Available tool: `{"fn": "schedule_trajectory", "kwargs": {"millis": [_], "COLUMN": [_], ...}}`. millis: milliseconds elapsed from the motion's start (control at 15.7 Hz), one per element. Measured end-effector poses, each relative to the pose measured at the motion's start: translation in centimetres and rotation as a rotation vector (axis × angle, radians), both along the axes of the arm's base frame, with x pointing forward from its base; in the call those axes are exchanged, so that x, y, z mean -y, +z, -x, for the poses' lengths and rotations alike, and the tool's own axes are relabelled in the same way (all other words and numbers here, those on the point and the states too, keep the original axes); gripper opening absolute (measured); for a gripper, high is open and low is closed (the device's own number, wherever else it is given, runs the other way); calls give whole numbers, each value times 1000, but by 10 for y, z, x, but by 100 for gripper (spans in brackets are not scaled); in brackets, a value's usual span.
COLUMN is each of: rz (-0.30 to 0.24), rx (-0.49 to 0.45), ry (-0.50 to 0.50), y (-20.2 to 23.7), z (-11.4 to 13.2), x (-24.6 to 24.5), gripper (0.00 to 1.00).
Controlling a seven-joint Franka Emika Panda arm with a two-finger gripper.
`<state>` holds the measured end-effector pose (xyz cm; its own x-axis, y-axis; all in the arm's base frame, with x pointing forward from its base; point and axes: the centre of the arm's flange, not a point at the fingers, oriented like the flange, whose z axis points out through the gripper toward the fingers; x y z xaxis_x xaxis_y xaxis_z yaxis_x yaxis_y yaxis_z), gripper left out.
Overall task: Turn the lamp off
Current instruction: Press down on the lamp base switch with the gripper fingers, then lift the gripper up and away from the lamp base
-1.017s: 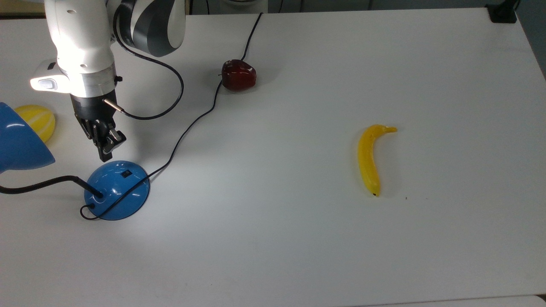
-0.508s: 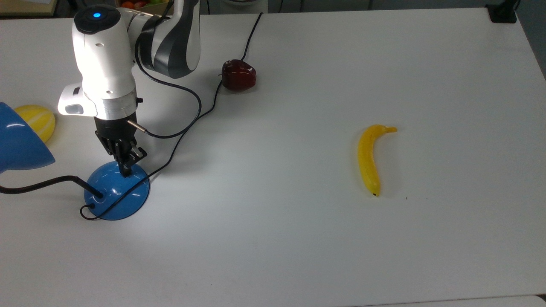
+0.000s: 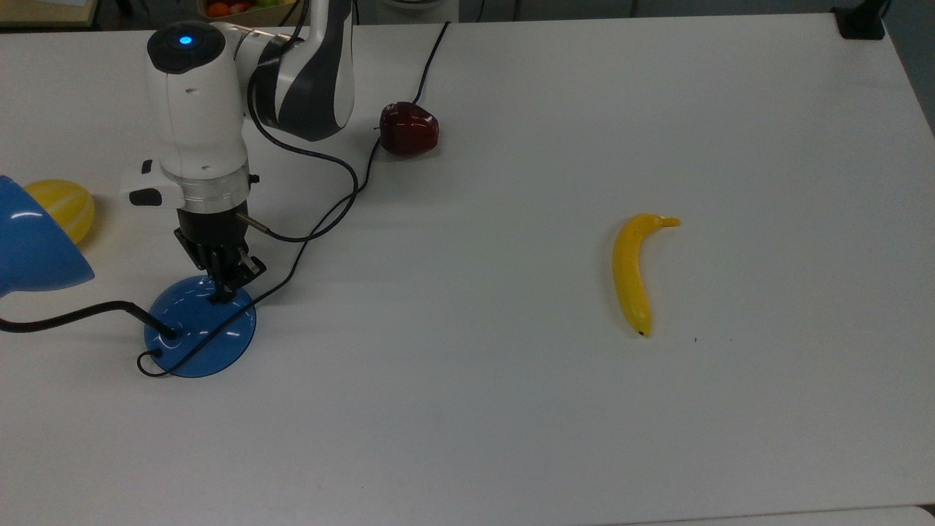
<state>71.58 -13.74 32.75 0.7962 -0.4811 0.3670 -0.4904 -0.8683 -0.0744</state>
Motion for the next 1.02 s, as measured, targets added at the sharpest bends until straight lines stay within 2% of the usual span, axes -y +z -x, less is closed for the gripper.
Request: {"fn": "schedule_trajectory", "kwargs": {"millis": [635, 763, 890, 953, 1017], "rz": [3, -5, -17, -22, -26], "rx": [-23, -56, -94, -112, -131], "ry": [20, 17, 13, 14, 27], "y": [-8, -4, 21, 41, 65], "z": [4, 7, 14, 19, 26], "x": [-12, -12, -12, -13, -15], "gripper": [1, 1, 4, 11, 13]}}
